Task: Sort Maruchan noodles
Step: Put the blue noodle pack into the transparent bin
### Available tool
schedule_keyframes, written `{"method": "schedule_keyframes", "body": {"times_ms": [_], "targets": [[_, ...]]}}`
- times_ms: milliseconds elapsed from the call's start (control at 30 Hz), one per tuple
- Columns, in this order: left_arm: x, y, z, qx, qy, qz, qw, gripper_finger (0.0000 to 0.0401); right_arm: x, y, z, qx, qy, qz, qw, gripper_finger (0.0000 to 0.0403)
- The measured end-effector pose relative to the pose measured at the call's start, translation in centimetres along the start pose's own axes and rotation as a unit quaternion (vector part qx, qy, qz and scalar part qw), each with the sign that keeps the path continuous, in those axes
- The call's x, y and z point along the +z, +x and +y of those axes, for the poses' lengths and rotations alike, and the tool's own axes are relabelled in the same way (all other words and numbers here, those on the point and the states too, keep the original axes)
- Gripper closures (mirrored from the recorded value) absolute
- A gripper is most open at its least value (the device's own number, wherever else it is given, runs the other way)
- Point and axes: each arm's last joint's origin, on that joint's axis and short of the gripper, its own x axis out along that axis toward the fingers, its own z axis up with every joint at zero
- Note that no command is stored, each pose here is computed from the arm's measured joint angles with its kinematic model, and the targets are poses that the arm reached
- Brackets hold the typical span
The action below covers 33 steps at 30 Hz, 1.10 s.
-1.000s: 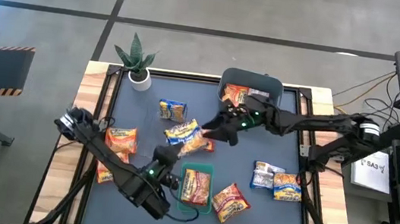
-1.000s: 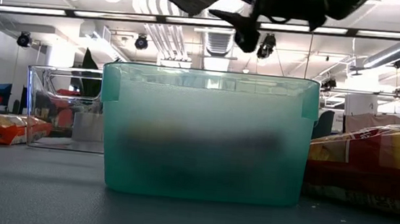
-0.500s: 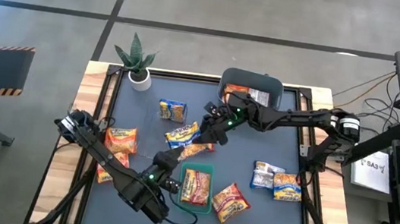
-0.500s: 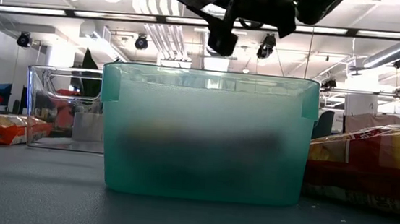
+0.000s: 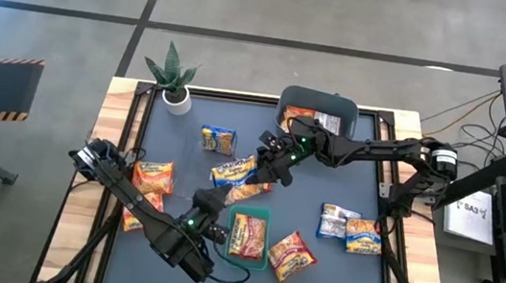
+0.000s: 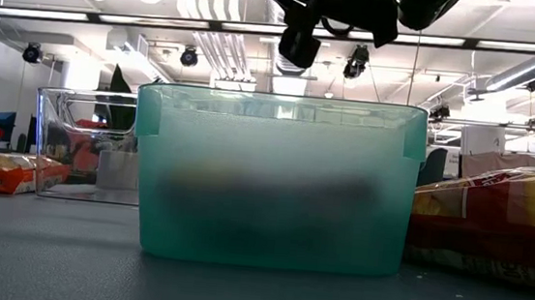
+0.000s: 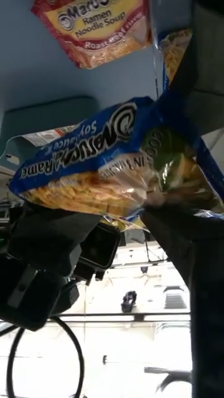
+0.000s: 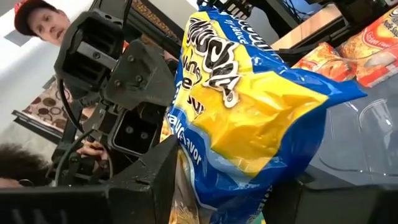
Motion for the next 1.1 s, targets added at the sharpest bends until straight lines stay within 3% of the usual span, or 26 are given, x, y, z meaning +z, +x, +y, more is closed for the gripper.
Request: {"method": "schedule_keyframes", "body": {"times_ms": [300,467,767,1100], "targets": [[-0.6,-0.1,0.6,0.006,-0.122,0.001,0.992,0.0185,0.3,-0.3,0.6,-0.001,-0.033,-0.012,0.999,0.0253],[-1.0,-0.2,1.2,0.008,-0.159,-0.001,0.987,0.0164,0.5,-0.6,1.2,-0.001,-0.04,-0.02,0.999,0.0255],[-1.2,-0.1,1.5,0.009,-0.177,0.0,0.984,0.0142,0.6,-0.8,1.4,-0.008,-0.044,-0.036,0.998,0.0257],[-1.2,0.3,1.5,0.008,-0.152,0.006,0.988,0.0108,0.9,-1.1,1.1,-0.012,0.022,-0.046,0.999,0.0258]]}}
